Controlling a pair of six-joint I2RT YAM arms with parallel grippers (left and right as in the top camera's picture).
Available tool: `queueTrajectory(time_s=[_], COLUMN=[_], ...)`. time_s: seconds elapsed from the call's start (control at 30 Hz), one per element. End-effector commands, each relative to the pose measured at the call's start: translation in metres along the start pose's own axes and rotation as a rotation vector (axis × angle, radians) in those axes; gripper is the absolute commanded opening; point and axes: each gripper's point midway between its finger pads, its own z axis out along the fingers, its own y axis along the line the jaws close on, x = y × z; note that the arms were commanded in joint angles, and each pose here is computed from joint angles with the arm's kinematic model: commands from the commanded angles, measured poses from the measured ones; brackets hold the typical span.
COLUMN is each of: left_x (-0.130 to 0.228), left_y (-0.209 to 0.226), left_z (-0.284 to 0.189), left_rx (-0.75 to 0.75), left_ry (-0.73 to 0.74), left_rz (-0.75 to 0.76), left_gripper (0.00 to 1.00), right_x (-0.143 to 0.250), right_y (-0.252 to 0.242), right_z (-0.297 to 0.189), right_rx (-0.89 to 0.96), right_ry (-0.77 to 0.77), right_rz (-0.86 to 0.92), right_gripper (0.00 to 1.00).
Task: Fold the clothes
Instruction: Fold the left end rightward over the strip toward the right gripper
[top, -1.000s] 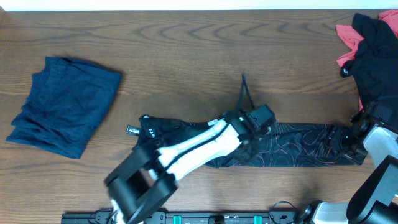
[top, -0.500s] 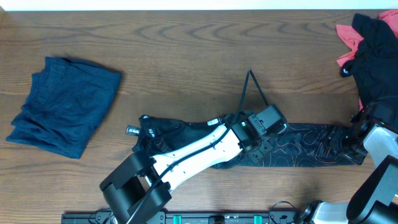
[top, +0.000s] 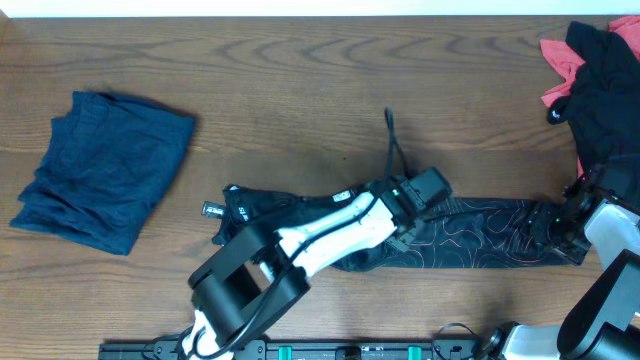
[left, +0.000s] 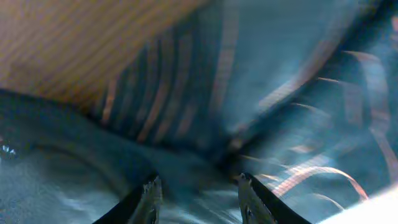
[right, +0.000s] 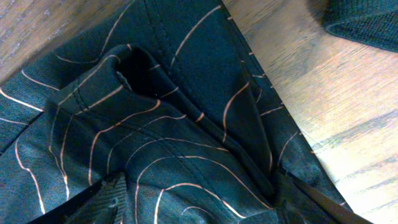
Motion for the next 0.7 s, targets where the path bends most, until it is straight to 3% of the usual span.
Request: queueTrajectory(time_s=[0.0,0.23,0.3,0.43,0.67], left_x=[-0.0008,-0.0017,-0.0014,-0.0015,-0.0003], left_y=[0.0191,0.0262,0.0256,0.0256,0.0178], left_z=[0.0086,0.01,0.01,0.01,0.0076], left_rx=[-0.045,-0.051,-0.051,-0.051,-0.006], left_ry=[0.007,0.011,0.011,0.011,0.024], left_rz=[-0.14,-0.23,-0.229,-0.229,-0.225], left_gripper=[0.42,0.39,0.21,0.09,0.06], right_x=[0.0136,0.0135,0.0136,0.0134,0.0136], right_y=[-0.0031,-0.0031,-0.0032,-0.003,-0.003], right_z=[0.0094,0.0094,0.0094,0.0094,0.0093], right_rx=[-0.001,-0.001,-0.001,-0.001,-0.001], right_ry=[0.056,0.056,0.056,0.055,0.056], right_rz=[0.011,0.011,0.011,0.01,0.01], right_gripper=[0.74,0.73,0.73,0.73,0.73])
